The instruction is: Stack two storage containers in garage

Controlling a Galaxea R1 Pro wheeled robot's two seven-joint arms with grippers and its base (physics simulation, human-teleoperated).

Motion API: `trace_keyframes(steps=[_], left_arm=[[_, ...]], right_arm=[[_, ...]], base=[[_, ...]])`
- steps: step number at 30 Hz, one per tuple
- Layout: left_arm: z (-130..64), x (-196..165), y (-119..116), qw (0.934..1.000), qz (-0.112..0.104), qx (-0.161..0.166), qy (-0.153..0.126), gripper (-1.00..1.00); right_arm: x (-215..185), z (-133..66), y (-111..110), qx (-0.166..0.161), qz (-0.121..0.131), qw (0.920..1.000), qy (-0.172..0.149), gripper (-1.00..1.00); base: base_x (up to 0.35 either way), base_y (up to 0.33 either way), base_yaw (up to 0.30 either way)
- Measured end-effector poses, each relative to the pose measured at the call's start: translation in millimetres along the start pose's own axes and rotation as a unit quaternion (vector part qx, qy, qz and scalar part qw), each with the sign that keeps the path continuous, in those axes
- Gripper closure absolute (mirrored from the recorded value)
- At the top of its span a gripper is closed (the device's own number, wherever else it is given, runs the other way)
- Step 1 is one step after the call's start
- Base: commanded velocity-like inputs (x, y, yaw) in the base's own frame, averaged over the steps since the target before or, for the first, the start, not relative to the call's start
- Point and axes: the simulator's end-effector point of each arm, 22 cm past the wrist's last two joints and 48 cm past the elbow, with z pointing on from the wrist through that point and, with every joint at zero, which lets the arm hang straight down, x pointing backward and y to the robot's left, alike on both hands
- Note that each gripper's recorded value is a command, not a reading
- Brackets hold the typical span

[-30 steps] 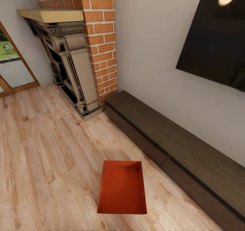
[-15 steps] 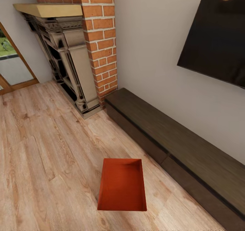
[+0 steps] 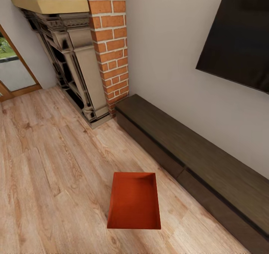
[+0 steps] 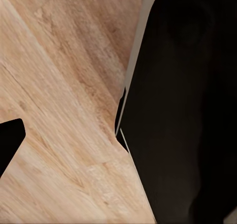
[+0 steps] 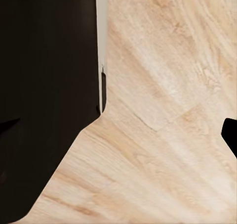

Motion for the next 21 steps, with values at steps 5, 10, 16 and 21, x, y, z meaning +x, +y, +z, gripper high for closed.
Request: trace_keyframes(steps=[5, 10, 16, 21], left_arm=[[0.0, 0.1, 0.0, 1.0, 0.001, 0.0, 0.0, -1.0], [0.0, 0.3, 0.1, 1.0, -0.005, 0.0, 0.001, -1.0], [-0.1, 0.6, -0.9, 1.0, -0.007, 0.0, 0.002, -1.0], [0.0, 1.4, 0.4, 1.0, -0.006, -0.001, 0.002, -1.0]], right_arm=[[-0.1, -0.1, 2.8, -0.001, -0.001, 1.0, 0.0, -1.0], [0.3, -0.1, 3.4, -0.002, -0.004, 1.0, 0.001, -1.0], [-0.6, -0.1, 3.4, -0.002, -0.001, 1.0, -0.001, -1.0], [0.3, -0.1, 3.2, 0.0, 0.0, 1.0, 0.001, -1.0]], base=[[0.0, 0.0, 0.0], [0.0, 0.0, 0.0], [0.0, 0.0, 0.0], [0.0, 0.0, 0.0]])
